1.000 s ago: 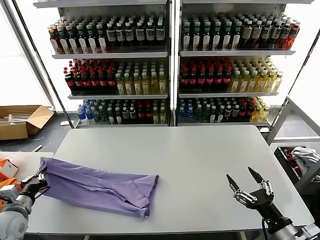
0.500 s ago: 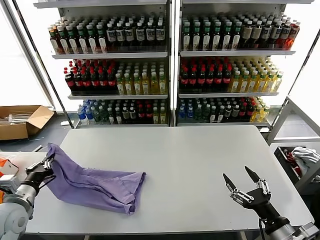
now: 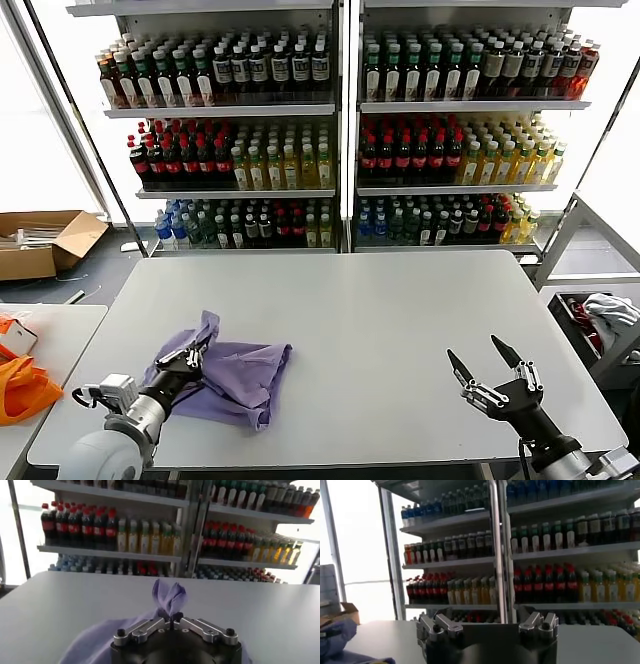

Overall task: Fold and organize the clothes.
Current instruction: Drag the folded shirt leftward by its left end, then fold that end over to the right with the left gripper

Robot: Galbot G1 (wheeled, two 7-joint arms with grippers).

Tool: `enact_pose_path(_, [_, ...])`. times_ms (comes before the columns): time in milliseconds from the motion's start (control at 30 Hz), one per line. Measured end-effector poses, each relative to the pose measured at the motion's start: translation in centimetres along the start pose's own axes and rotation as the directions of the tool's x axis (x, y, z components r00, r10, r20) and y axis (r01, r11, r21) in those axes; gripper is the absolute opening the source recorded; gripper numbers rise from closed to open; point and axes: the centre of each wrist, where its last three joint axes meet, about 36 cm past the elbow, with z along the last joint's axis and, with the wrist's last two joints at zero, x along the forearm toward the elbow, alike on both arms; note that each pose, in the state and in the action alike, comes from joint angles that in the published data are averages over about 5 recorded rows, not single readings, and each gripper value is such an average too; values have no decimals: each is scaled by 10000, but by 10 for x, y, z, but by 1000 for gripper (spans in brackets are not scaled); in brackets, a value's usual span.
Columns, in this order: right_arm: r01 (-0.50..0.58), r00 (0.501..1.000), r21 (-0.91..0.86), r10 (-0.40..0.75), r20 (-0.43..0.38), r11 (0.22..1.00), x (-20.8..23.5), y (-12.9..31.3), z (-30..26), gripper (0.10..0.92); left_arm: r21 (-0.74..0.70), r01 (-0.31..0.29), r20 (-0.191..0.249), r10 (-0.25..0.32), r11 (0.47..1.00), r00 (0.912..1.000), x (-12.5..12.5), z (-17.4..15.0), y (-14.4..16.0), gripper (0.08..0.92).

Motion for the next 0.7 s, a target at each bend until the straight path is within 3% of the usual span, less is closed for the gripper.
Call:
enact_pose_path(400, [140, 9999, -159, -140, 29, 9998, -3, 7, 2, 823, 314, -869, -439, 883, 9957, 9951, -5, 23, -48, 102])
enact_pose_path(700, [119, 9999, -205, -120, -24, 9997, -2, 7, 5, 823, 764, -884, -490, 923, 9931, 9945, -9, 28, -65, 333])
